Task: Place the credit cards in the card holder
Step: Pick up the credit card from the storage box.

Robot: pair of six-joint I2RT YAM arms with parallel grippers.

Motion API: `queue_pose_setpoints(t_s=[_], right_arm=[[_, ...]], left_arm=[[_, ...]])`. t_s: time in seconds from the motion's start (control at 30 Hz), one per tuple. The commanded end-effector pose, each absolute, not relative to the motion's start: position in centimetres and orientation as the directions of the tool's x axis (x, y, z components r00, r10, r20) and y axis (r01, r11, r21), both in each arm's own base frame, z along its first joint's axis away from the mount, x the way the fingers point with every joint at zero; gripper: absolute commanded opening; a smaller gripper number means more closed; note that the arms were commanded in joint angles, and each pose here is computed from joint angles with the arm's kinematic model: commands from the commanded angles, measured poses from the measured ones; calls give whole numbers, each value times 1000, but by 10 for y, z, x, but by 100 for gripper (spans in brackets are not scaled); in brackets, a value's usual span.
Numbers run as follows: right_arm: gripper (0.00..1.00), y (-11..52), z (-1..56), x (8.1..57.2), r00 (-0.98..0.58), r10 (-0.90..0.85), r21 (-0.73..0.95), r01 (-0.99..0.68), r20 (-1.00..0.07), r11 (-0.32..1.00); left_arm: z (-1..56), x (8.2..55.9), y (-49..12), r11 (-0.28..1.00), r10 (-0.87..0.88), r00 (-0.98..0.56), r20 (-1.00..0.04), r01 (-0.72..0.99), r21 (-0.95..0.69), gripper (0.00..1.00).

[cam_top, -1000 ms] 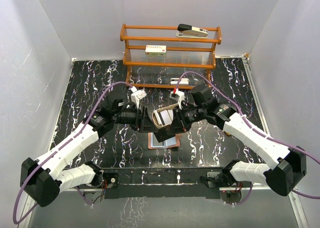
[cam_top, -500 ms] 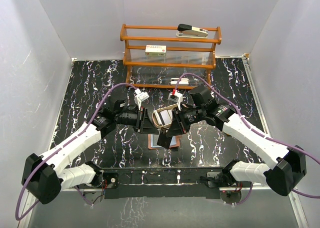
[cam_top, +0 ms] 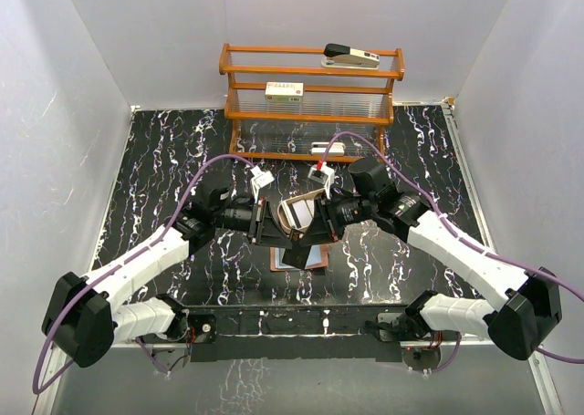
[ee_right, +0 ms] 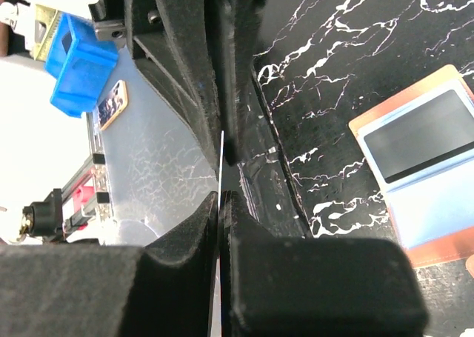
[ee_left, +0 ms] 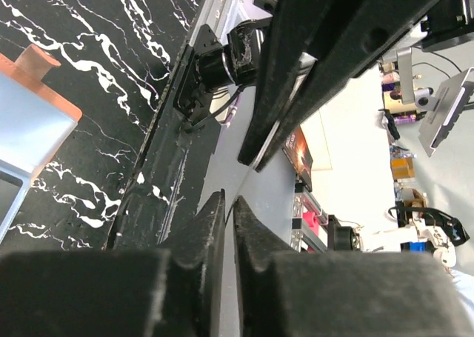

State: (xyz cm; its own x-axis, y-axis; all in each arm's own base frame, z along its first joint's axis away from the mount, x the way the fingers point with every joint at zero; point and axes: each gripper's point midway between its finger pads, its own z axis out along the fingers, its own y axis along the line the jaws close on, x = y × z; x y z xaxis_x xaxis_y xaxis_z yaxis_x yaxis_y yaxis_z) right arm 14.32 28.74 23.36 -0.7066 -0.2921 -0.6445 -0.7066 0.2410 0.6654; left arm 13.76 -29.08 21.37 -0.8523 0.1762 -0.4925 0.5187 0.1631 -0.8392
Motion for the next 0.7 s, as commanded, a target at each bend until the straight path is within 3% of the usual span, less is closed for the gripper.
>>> queue_pose_setpoints(t_s=[0.0,0.07,0.27,0.47,0.67], right_arm=[[3,294,250,150,-681,-227,646,-732,-696,215],[20,292,248,157,-692,-201,640,-720,-693,270],[50,273,238,189,-721,-52,604,-615,-691,508],[58,238,190,212,-761,59,541,-401,-646,739],[53,231,148,213,-806,44,508,-329,-590,796]], left_arm=[[221,135,-292,127,164,-850,-501,522,-844,0],[215,138,-291,156,155,-855,-494,515,-843,0],[187,153,-287,304,93,-887,-453,458,-835,0],[153,171,-281,441,-18,-925,-380,334,-833,0],[119,179,-278,507,-84,-951,-298,217,-834,0]])
